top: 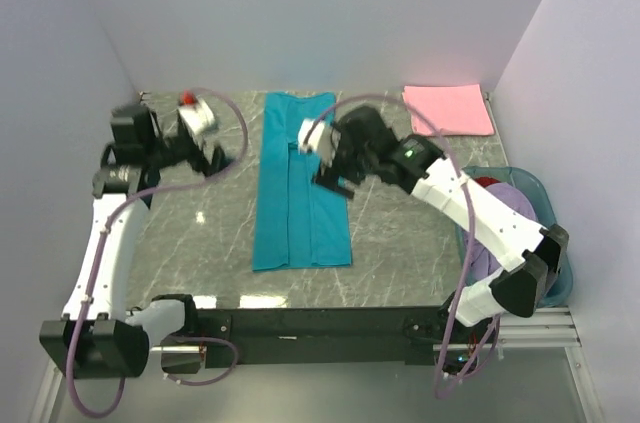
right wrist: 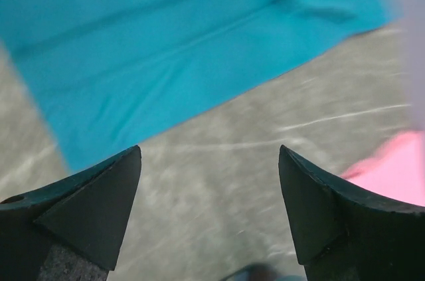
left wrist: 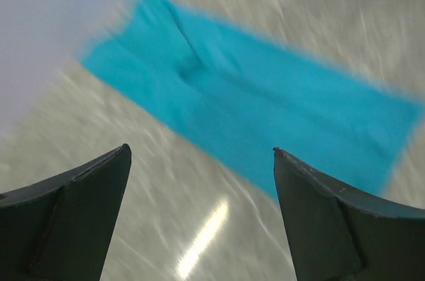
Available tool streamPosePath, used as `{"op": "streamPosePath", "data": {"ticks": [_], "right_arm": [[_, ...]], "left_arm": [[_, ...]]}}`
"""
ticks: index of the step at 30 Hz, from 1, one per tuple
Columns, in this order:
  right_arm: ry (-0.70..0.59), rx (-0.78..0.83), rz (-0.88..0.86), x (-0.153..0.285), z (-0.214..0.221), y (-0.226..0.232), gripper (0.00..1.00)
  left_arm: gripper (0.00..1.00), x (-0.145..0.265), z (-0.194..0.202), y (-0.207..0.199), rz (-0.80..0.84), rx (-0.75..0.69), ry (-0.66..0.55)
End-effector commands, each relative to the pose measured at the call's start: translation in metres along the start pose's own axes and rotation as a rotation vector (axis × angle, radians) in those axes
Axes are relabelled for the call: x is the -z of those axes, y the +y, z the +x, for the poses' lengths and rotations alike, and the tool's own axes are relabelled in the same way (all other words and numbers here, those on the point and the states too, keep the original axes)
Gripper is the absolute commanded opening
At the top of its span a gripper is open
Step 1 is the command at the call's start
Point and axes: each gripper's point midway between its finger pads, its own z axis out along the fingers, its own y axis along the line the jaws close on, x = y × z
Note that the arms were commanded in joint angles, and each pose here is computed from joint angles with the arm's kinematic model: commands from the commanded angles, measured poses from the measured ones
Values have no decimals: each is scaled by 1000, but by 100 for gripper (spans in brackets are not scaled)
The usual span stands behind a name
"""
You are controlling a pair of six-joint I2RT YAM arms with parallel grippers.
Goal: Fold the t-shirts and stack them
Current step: Fold the tshirt
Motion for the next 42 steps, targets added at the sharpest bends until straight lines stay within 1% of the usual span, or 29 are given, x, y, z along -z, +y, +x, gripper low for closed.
{"op": "streamPosePath", "data": {"ticks": [1, 2, 3, 4, 5, 6, 7, 8, 9, 10, 11, 12, 14, 15, 17, 19, 20, 23, 25, 29, 33, 36, 38, 39, 40, 42], "right_arm": [[80, 64, -190, 8, 45, 59, 90], [89, 64, -216, 5, 54, 68, 90], [141, 66, -262, -1, 80, 86, 89], [151, 76, -286, -4, 89, 98, 88], [128, 80, -288, -11, 91, 105, 86], [151, 89, -317, -15, 111, 122, 84], [142, 112, -329, -20, 115, 133, 82], [114, 125, -308, -27, 114, 134, 74], [143, 138, -331, -33, 130, 146, 70], [123, 148, -319, -41, 130, 148, 63], [125, 161, -324, -45, 134, 154, 59], [148, 164, -337, -50, 146, 161, 57], [121, 182, -332, -58, 144, 165, 52], [129, 197, -338, -61, 152, 172, 51], [103, 223, -333, -67, 150, 177, 51], [110, 253, -354, -72, 158, 186, 51], [114, 261, -363, -75, 162, 190, 51], [120, 279, -394, -77, 166, 198, 52], [113, 284, -396, -79, 165, 201, 54], [156, 296, -400, -89, 175, 203, 55], [186, 312, -426, -92, 184, 208, 53], [218, 325, -428, -94, 191, 208, 51], [228, 325, -425, -97, 193, 207, 48], [234, 328, -424, -98, 194, 208, 46], [242, 329, -425, -98, 196, 208, 40], [255, 329, -422, -100, 198, 207, 35]], "left_arm": [[93, 25, 101, -79, 270, -113, 209], [91, 32, 119, -93, 309, -120, 238], [89, 39, 144, -114, 375, -199, 253], [89, 48, 160, -130, 417, -195, 279], [87, 49, 169, -143, 453, -218, 277], [81, 52, 187, -164, 502, -224, 285], [76, 50, 195, -168, 508, -257, 289], [71, 49, 200, -174, 518, -267, 290], [64, 50, 212, -188, 551, -261, 295], [61, 46, 217, -187, 541, -295, 301], [59, 44, 221, -190, 543, -293, 307], [56, 44, 229, -199, 575, -304, 318], [54, 40, 234, -200, 575, -330, 331], [51, 39, 241, -207, 605, -336, 345], [50, 35, 248, -207, 596, -347, 373], [47, 31, 255, -212, 616, -371, 380], [47, 29, 257, -213, 614, -360, 392], [42, 23, 263, -216, 625, -370, 421], [41, 19, 268, -215, 624, -377, 434], [41, 16, 275, -215, 627, -409, 449], [41, 15, 281, -215, 645, -445, 475], [42, 11, 283, -213, 625, -448, 495], [42, 10, 284, -213, 628, -456, 505], [42, 10, 285, -214, 634, -456, 510], [42, 10, 285, -214, 634, -457, 514], [42, 9, 286, -214, 630, -466, 526]]}}
